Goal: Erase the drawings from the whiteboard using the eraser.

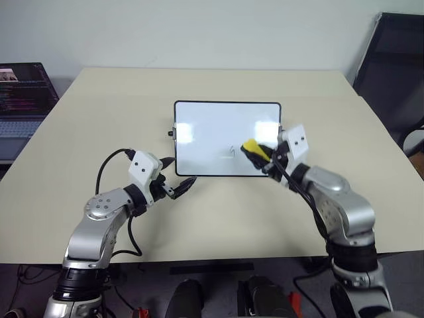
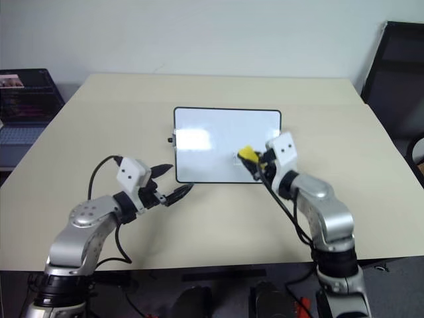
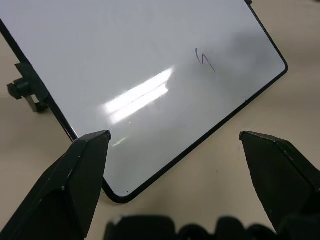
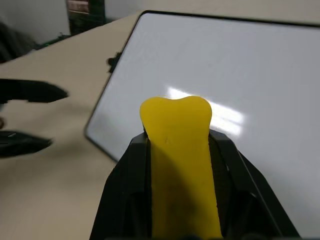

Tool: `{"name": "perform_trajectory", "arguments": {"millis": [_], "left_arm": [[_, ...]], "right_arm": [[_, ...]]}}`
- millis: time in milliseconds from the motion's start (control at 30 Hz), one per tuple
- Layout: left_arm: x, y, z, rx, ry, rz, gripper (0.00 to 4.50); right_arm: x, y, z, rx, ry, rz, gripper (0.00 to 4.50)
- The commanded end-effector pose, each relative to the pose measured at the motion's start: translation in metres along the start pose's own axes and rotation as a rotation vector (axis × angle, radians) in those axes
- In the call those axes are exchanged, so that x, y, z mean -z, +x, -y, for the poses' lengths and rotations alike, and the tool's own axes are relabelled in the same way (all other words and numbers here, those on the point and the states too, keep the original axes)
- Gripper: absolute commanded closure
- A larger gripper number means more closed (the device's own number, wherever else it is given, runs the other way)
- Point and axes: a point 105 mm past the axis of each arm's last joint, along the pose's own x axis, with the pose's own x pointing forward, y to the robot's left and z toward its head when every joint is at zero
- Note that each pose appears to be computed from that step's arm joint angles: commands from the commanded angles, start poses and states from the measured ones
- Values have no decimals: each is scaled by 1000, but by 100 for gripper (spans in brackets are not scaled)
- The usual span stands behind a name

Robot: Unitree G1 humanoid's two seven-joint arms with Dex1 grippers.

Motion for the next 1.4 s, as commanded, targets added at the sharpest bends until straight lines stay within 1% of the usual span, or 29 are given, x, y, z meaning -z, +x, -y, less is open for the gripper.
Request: {"name": "perform_trajectory", "arguments": {"millis": [33,133,267,400,567,733,900,933,1000,1100,1200,1267,1300,1400], "left_arm": [[-19,-3,0,-3,37,79,0],[-17,-4,1,2,35,76,0],[-17,-5,-1,10,33,74,0],[-17,-4,2,47,41,65,0],[-16,0,9,91,62,59,0],[-18,4,15,118,66,65,0],[-18,5,16,126,70,65,0],[-17,5,16,127,71,63,0],[-16,5,16,130,76,61,0],[-14,3,16,131,77,58,0],[-13,3,16,133,79,57,0],[-13,3,16,133,80,57,0],[-13,4,16,134,82,58,0],[-13,4,17,136,82,61,0]], "right_arm": [[6,-15,-7,-3,-36,11,337],[22,-21,-7,10,-62,-26,337],[27,-21,-11,-7,-135,-40,337],[9,0,-2,24,-306,-16,337],[-1,33,6,26,-470,-28,337],[-12,68,23,83,-594,-35,337],[-9,90,37,138,-643,-75,337],[-5,92,39,137,-651,-95,337],[14,91,38,87,-673,-169,337],[41,82,33,8,-664,-271,337],[53,74,30,-45,-680,-324,337],[53,73,31,-39,-686,-322,337],[47,75,35,-4,-695,-302,337],[20,80,54,149,-714,-217,337]]}}
